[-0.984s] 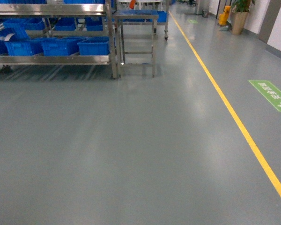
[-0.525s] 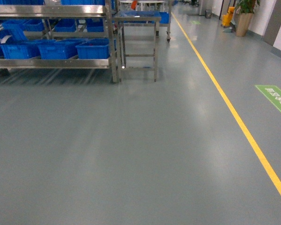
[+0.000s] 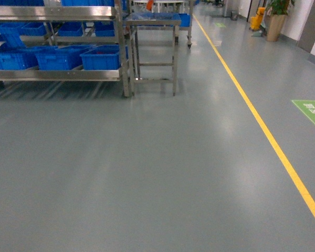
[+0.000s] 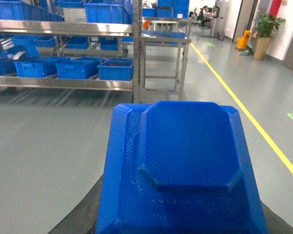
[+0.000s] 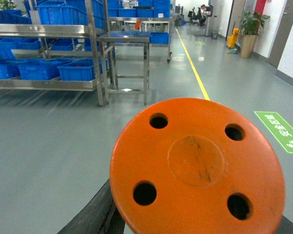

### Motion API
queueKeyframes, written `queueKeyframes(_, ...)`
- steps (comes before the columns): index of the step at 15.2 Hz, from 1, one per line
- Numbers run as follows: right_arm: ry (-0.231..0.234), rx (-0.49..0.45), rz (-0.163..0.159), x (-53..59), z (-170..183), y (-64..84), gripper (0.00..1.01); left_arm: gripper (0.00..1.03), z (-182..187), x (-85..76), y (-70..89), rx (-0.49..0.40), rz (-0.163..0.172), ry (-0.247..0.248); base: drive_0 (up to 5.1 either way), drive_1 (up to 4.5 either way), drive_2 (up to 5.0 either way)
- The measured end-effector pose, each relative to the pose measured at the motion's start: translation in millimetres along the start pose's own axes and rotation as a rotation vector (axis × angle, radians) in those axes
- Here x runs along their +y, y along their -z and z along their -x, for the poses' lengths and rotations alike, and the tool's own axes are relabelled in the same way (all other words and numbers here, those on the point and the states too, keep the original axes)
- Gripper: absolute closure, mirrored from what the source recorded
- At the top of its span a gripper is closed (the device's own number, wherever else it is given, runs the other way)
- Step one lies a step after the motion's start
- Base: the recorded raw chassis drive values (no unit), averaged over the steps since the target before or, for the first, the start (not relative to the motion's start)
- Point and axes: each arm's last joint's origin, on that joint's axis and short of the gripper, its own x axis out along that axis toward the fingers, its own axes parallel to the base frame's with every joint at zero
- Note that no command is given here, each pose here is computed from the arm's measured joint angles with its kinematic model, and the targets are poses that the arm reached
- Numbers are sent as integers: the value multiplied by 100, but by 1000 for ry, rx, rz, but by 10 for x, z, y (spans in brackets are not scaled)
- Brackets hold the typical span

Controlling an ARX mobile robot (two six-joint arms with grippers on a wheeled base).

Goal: Sort blue parts and orange caps into right shelf containers

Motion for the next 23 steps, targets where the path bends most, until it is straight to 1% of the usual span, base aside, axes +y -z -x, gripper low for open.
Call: queueKeyframes(23,0,2,0,0,0,2,57,61,0,0,0,0,0,1,3,433,-427)
